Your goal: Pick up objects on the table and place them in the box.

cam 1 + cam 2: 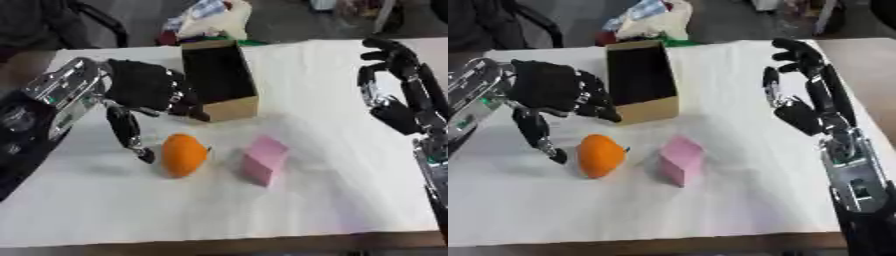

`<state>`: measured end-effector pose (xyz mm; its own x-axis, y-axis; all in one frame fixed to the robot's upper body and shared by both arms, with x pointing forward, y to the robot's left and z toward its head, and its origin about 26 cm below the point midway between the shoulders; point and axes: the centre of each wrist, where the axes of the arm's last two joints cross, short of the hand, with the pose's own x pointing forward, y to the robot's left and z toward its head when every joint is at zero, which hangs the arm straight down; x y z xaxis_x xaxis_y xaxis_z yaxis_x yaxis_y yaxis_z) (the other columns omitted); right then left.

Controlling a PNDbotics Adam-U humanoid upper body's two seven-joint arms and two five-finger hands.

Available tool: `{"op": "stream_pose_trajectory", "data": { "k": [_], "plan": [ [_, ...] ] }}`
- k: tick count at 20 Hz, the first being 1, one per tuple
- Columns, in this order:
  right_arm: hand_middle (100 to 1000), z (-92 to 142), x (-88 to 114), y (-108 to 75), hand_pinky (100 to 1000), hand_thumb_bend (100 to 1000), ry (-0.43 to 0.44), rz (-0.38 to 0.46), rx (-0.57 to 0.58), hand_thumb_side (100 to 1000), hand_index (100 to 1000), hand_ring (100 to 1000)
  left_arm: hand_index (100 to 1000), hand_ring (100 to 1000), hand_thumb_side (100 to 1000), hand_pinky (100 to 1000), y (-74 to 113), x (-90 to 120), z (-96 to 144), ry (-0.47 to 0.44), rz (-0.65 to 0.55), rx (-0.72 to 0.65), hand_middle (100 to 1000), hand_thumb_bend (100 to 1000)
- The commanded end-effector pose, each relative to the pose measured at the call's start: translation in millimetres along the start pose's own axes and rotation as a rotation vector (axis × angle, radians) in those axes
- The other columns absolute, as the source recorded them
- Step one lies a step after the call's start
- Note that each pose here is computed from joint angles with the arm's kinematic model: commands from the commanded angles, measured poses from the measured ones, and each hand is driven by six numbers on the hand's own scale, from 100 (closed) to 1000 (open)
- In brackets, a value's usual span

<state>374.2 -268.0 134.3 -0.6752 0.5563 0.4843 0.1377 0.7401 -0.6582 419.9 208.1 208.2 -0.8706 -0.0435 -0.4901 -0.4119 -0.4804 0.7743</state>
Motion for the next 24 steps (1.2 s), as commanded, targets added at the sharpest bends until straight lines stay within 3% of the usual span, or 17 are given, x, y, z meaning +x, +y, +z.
{"op": "stream_pose_trajectory", "data": {
  "k": [1, 12, 24],
  "plan": [
    [844, -4.4, 2.2, -8.9, 701, 100, -0.021, 0.024, 0.000, 704, 919, 794, 981, 794, 443, 803, 1.7, -5.0, 2.6, 0.001, -0.029, -0.017, 775, 647],
    [844, -4.2, 2.2, -8.6, 701, 100, -0.020, 0.019, -0.002, 706, 919, 794, 971, 787, 367, 795, -9.1, -3.3, -9.0, -0.007, -0.026, -0.019, 763, 574],
    [844, -4.8, 2.3, -8.4, 701, 100, -0.022, 0.016, -0.002, 710, 919, 794, 952, 778, 378, 786, -15.7, -2.9, -18.8, -0.011, -0.032, -0.040, 752, 560]
  ]
}}
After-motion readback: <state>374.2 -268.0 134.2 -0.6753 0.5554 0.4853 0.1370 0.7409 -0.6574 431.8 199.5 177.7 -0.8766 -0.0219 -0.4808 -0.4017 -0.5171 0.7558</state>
